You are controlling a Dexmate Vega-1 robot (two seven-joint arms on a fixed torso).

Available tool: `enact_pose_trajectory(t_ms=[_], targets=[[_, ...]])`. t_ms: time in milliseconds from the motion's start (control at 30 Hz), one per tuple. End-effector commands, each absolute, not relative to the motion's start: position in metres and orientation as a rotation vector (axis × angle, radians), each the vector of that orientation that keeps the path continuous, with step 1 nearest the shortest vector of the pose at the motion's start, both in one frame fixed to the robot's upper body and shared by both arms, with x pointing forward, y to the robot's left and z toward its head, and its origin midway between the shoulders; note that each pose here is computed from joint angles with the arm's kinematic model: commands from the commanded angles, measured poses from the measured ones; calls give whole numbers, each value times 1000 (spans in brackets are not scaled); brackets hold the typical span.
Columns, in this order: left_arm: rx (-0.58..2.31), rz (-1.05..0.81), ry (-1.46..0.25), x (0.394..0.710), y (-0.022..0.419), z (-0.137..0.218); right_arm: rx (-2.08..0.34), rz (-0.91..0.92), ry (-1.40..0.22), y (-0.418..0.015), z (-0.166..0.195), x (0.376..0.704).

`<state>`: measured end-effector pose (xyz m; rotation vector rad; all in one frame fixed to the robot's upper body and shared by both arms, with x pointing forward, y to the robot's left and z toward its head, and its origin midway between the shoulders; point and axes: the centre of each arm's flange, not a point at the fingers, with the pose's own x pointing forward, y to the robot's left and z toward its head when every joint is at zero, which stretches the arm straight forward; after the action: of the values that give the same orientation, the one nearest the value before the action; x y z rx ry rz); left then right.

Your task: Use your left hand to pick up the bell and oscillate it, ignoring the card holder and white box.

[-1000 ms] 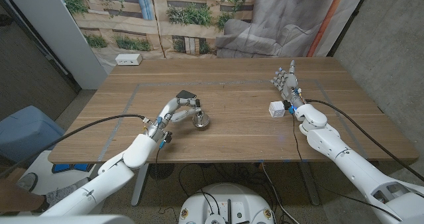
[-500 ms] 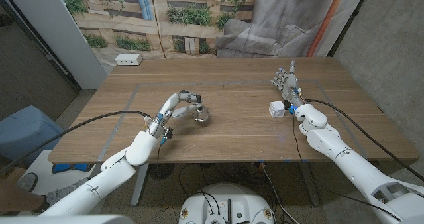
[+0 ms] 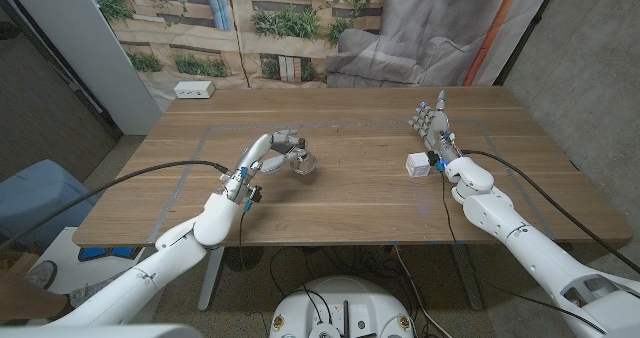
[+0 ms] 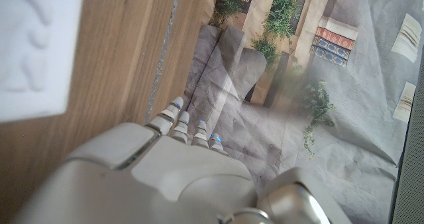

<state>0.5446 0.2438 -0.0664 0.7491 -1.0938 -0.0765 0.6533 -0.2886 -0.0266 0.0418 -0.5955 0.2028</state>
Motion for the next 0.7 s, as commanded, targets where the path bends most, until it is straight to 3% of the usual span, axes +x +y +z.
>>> enact_pose_trajectory(t_ms=[33, 300, 700], targets=[[833, -39, -1238, 543, 238, -58, 42, 207, -594, -289, -27, 653], [883, -44, -1313, 540, 236, -57, 42, 207, -594, -289, -27, 654], [879, -49, -1297, 542, 234, -61, 43, 199, -594, -288, -27, 653]])
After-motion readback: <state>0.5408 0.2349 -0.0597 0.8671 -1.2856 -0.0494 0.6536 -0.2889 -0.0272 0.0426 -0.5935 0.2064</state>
